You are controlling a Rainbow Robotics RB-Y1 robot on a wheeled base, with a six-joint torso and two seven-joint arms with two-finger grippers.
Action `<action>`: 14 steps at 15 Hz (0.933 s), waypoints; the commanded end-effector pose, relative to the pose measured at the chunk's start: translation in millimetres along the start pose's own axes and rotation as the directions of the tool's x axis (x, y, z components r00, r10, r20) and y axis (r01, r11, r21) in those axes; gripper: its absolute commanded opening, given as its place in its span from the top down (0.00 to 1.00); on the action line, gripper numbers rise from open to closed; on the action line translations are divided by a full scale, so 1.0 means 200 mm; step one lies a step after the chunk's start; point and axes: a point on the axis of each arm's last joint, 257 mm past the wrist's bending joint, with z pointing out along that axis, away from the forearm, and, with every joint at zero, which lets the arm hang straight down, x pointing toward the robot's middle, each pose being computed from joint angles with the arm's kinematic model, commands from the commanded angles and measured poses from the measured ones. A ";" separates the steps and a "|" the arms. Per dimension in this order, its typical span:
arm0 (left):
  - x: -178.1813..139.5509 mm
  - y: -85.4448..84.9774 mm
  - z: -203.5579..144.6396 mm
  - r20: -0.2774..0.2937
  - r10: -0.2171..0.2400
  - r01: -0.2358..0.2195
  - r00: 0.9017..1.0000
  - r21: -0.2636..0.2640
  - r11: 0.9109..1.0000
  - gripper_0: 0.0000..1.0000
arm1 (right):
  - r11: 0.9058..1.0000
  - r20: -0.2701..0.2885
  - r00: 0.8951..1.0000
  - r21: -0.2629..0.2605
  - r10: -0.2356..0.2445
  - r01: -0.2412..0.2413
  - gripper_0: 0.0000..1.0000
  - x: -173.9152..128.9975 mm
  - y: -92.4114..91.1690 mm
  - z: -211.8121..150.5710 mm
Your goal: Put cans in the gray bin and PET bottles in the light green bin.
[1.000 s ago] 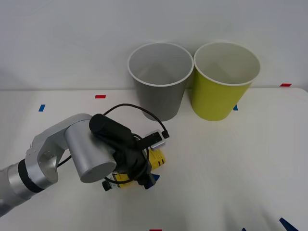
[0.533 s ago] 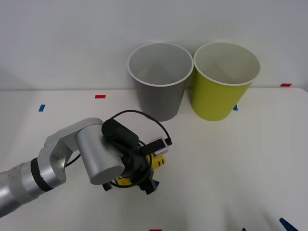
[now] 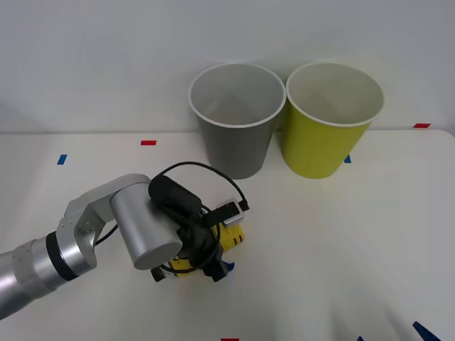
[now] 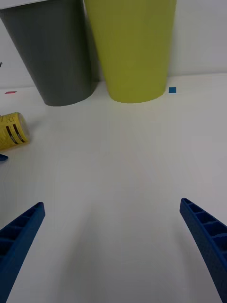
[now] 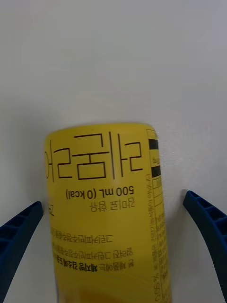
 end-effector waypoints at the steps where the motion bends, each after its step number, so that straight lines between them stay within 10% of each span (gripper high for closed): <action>1: 0.00 0.01 0.00 0.002 -0.011 0.011 1.000 -0.007 1.000 0.00 | 1.000 0.000 1.000 0.000 0.000 0.000 0.01 0.00 0.00 0.00; 2: -0.01 0.00 0.00 0.005 -0.017 0.017 1.000 0.000 1.000 0.02 | 1.000 0.000 1.000 0.000 0.000 0.000 0.01 0.00 0.00 0.00; 4: -0.02 -0.02 0.00 0.014 -0.028 0.028 1.000 0.012 1.000 1.00 | 1.000 0.000 1.000 0.000 0.000 0.000 0.01 0.00 0.00 0.00; 14: -0.02 -0.05 0.00 0.020 -0.055 0.054 0.998 0.047 0.997 1.00 | 1.000 0.000 1.000 0.000 0.000 0.000 0.01 0.00 0.00 0.00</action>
